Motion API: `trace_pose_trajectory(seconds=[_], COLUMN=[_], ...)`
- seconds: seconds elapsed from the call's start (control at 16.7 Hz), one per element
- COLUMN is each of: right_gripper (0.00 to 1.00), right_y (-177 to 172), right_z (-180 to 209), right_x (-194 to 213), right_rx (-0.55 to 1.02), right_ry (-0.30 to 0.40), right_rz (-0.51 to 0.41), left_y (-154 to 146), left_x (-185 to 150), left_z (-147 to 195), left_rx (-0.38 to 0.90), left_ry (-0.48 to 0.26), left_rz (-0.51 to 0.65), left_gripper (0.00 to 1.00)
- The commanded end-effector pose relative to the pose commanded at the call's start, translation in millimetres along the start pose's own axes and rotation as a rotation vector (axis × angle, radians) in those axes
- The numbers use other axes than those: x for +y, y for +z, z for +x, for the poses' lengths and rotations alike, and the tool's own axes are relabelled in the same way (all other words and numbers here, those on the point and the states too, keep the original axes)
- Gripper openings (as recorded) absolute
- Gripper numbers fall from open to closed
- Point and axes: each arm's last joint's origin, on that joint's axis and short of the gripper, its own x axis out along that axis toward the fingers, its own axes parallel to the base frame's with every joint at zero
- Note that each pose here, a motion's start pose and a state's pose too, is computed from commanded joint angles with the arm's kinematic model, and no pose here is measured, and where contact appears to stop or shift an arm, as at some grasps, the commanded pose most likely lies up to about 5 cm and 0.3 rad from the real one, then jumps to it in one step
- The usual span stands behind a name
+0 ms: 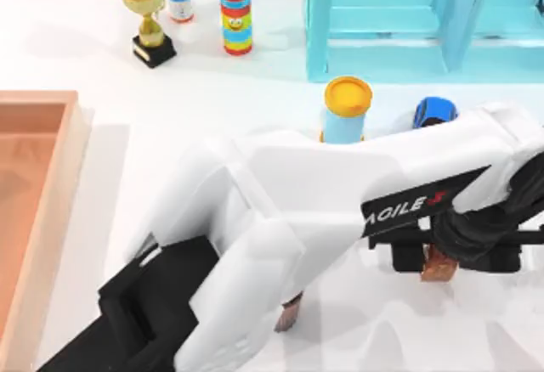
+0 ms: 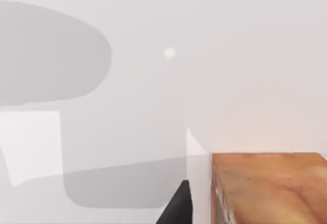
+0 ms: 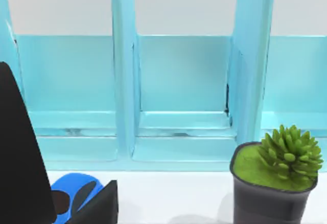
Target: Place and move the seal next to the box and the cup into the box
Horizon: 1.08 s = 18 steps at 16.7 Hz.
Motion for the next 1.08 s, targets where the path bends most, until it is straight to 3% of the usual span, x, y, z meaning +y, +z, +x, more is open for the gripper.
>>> trace_pose_trajectory(seconds=[0.3,0.9,1.08], right_gripper=[1.00,1.00,1.00], right_y=[0,0,0], right_z=[0,0,0], right_x=[0,0,0], right_rx=[0.000,0.000,0.000], right_ry=[0.000,0.000,0.000], right_rz=[0.000,0.000,0.000], left_y=[0,-1,9], left_x=[0,0,16], left_z=[0,-1,-15], left_rx=[0.000,0.000,0.006], left_ry=[0.000,-0.001,0.005], left_rz=[0.000,0.005,0.003], left_gripper=[0.02,0.00,0.00])
